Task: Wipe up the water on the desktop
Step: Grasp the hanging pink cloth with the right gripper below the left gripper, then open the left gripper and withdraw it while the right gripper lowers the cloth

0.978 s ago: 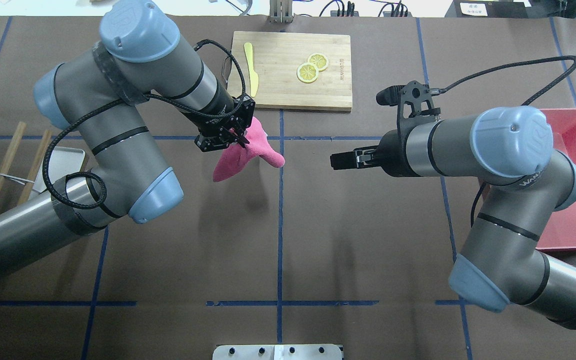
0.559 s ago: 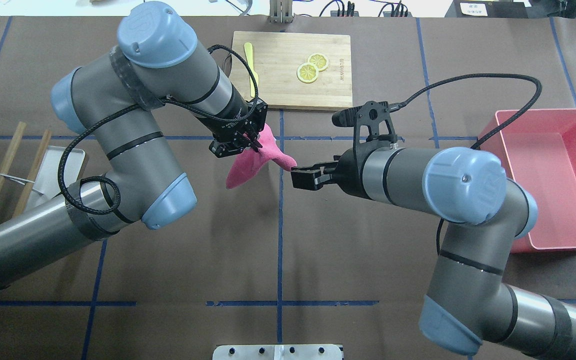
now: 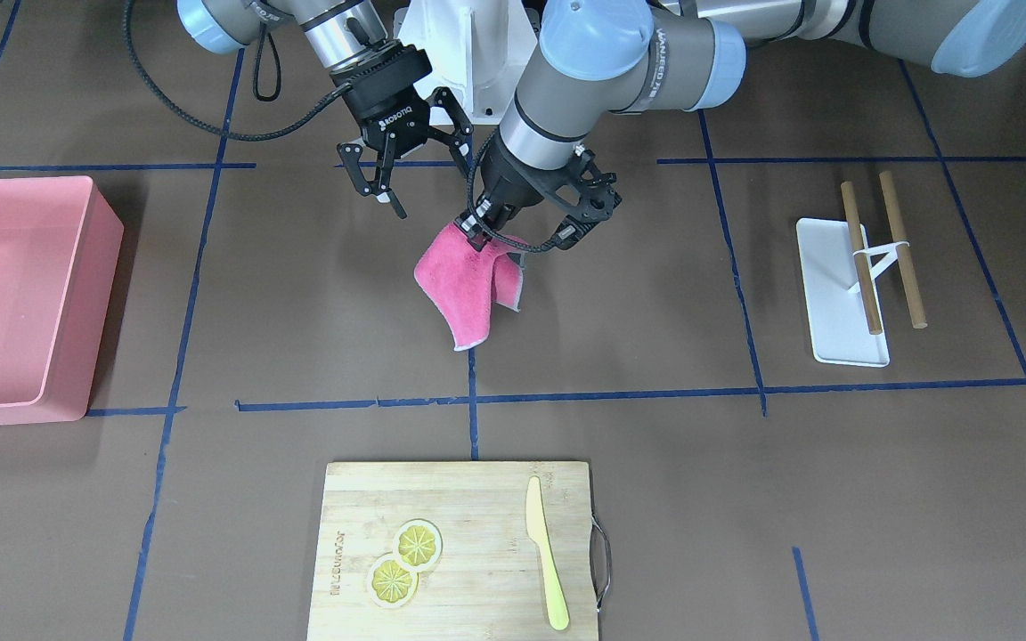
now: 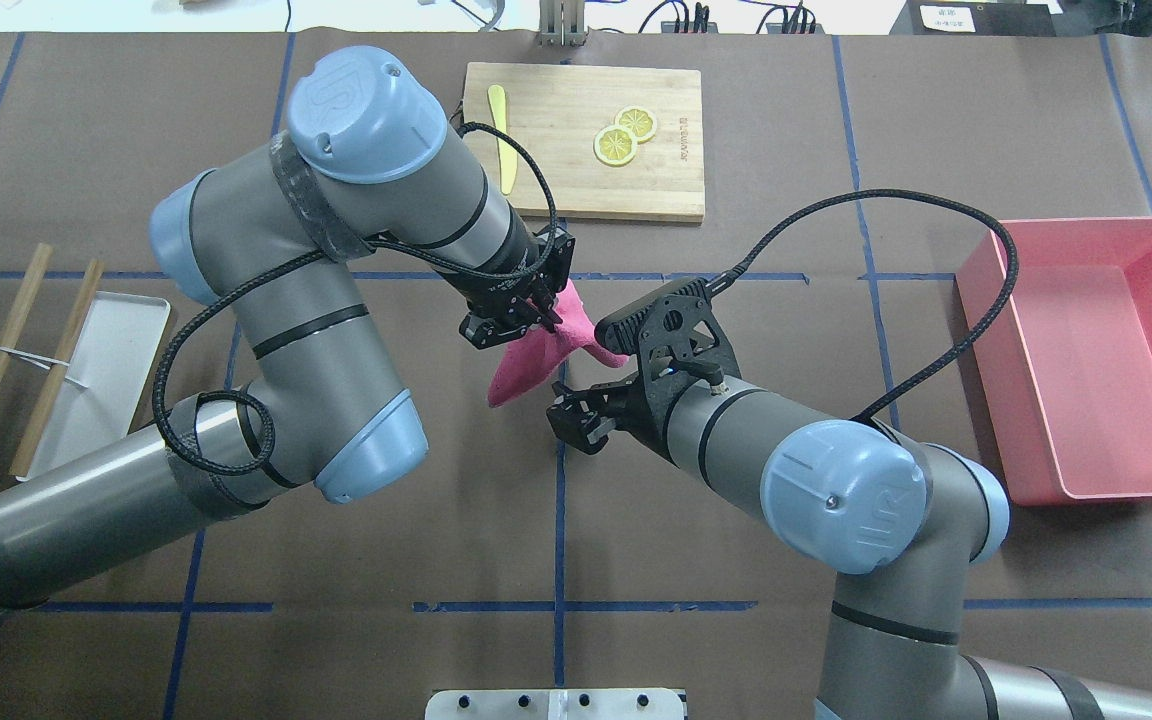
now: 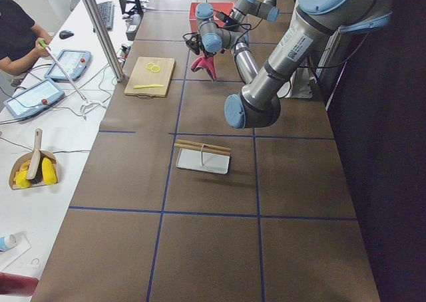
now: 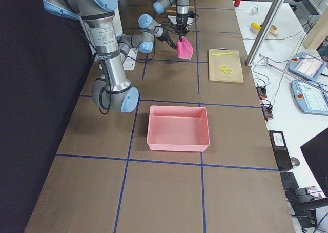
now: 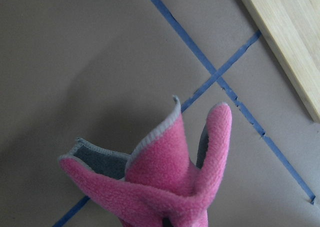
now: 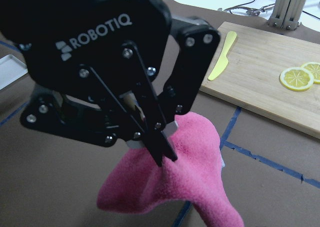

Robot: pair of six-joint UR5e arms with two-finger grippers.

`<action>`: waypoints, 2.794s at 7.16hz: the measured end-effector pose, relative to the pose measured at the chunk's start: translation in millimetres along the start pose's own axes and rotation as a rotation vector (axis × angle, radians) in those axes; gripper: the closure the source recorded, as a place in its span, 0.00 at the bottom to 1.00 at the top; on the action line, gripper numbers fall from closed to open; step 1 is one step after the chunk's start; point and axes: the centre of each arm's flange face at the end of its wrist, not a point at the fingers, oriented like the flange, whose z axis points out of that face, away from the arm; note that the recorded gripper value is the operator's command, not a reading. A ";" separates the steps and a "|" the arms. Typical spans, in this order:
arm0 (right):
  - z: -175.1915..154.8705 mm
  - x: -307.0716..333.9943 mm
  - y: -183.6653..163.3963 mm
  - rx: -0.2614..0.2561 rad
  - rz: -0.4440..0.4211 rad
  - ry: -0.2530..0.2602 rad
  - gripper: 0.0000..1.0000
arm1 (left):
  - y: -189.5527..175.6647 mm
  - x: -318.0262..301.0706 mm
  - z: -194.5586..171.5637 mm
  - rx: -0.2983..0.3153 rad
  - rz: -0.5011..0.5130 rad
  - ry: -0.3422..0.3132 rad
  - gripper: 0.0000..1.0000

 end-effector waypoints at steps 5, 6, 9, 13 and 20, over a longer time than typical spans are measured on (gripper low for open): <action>6.1 -8.1 12.6 -0.008 -0.063 0.019 0.04 | 36.5 -10.6 -7.1 -0.057 0.027 0.021 0.97; 6.1 -10.0 14.7 -0.010 -0.064 0.015 0.16 | 38.6 -11.5 -8.9 -0.068 0.036 0.035 0.97; 5.0 -14.5 19.5 -0.013 -0.064 0.003 0.64 | 39.8 -12.4 -10.4 -0.080 0.045 0.052 0.95; 2.8 -19.8 22.1 -0.002 -0.055 0.011 1.00 | 39.6 -12.7 -10.2 -0.080 0.053 0.053 0.43; -6.4 7.6 39.5 -0.167 0.330 0.152 1.00 | -41.6 -6.1 -76.0 0.014 0.145 0.169 0.19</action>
